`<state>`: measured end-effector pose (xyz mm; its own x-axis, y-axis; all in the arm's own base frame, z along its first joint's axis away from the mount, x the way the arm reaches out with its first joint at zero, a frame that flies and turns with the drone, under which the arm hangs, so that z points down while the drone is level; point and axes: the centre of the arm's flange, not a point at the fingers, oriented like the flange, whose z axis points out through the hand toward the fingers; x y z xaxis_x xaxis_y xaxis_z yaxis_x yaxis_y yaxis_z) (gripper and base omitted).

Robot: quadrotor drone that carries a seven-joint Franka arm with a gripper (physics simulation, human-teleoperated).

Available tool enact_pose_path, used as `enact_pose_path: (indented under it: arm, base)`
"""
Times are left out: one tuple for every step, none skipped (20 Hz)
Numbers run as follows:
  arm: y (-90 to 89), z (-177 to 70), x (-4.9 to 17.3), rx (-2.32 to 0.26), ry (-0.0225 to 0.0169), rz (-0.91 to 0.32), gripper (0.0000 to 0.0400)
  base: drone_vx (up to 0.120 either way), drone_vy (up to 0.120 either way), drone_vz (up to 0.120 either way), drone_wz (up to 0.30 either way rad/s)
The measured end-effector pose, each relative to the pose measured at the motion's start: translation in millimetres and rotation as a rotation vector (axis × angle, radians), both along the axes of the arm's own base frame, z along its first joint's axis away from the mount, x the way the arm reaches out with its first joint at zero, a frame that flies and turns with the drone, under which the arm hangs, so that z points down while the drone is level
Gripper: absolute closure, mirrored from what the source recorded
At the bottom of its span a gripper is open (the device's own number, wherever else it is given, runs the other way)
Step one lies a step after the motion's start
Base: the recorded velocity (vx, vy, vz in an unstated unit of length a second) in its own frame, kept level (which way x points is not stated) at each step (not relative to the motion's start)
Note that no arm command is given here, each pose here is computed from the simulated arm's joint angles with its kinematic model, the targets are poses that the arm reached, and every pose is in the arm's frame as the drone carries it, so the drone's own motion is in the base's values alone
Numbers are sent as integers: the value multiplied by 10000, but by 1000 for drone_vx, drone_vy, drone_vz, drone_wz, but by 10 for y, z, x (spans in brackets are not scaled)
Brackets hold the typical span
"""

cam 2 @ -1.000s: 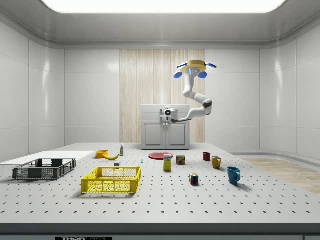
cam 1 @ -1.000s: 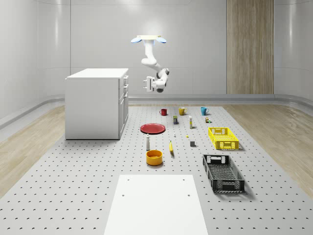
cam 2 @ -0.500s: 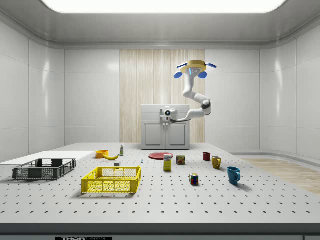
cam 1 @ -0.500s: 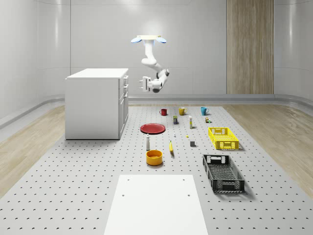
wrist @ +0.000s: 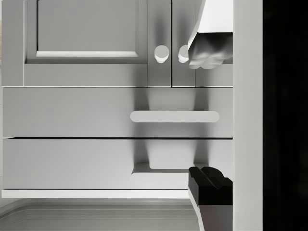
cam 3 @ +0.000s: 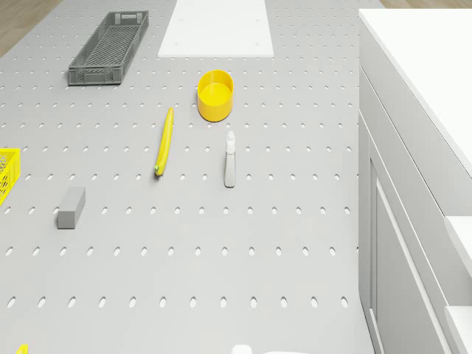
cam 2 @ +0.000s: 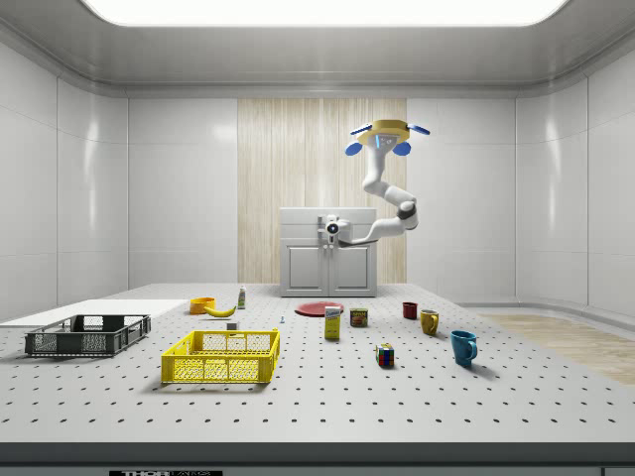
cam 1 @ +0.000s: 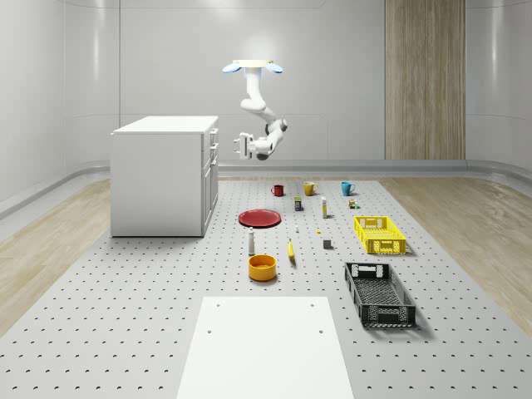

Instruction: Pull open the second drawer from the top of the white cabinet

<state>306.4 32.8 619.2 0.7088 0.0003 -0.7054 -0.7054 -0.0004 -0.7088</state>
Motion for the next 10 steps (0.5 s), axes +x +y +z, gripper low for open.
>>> enact_pose_path:
  arm:
    - [36,11,0,0,0,0,100]
    - [75,19,0,1,0,0,100]
    - [116,26,0,1,0,0,100]
    - [160,32,-1,1,0,0,100]
    - [206,37,-1,2,-1,1,100]
    - [254,41,-1,2,-1,1,100]
    - [303,45,-1,2,-1,1,100]
    - [353,48,-2,3,-1,1,100]
    - [404,50,-2,3,-1,1,100]
    - [456,52,-2,3,-1,1,100]
  base:
    - [0,0,0,0]
    - [0,0,0,0]
    - [0,0,0,0]
    - [0,0,0,0]
    - [0,0,0,0]
    - [0,0,0,0]
    - [0,0,0,0]
    - [0,0,0,0]
    - [0,0,0,0]
    - [0,0,0,0]
